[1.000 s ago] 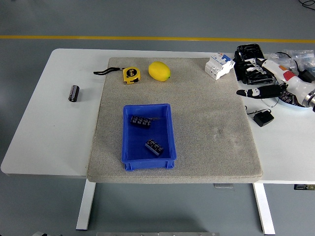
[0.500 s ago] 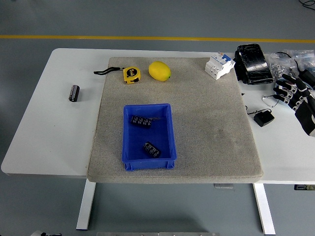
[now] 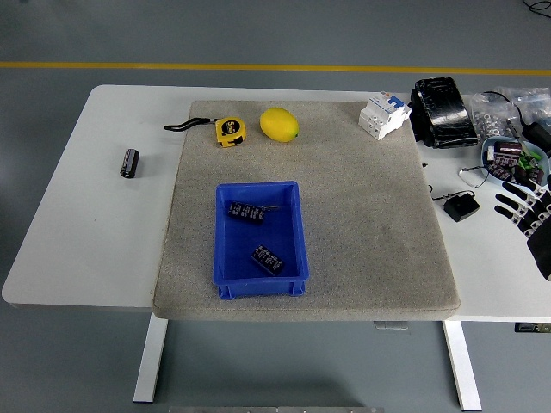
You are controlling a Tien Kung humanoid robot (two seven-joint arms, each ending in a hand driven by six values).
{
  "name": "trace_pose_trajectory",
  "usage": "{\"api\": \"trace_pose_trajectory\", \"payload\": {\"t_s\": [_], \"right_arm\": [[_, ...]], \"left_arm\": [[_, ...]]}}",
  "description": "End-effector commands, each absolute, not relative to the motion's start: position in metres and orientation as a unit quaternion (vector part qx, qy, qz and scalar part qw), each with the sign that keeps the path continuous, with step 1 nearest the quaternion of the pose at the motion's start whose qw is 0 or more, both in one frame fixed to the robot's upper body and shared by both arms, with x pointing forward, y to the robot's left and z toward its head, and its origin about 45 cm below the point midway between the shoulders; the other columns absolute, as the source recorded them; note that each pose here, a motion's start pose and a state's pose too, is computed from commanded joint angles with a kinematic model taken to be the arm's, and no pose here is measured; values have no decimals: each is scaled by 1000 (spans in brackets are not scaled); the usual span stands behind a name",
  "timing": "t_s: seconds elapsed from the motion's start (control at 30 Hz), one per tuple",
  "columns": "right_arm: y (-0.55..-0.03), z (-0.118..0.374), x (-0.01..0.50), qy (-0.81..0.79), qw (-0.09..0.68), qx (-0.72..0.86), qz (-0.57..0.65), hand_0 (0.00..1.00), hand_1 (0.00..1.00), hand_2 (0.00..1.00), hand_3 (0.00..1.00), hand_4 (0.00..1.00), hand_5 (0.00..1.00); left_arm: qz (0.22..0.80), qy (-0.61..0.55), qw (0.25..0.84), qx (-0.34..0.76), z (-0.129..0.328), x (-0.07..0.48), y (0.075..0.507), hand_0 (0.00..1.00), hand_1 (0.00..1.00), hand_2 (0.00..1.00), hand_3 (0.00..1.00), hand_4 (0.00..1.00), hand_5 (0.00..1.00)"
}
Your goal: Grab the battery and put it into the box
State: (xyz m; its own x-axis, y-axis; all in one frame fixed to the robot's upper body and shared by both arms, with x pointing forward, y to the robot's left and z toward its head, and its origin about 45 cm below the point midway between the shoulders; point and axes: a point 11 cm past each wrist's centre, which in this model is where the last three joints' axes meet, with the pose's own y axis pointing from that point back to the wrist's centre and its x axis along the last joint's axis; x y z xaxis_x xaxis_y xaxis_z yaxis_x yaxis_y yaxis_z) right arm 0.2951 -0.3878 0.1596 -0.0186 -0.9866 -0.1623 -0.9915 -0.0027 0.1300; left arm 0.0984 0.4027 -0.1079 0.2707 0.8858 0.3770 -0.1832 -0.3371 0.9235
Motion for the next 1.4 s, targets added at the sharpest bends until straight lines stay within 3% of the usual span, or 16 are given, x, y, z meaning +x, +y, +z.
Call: {"api": "trace_pose_trajectory", "payload": {"t_s": [1.4], "right_arm": [[-390,177,310,728,44,-679,80,839,803,839,853,998,966]], "left_arm": [[558,271,506,599,-102,122,404,781,727,736,562,615,502]]}}
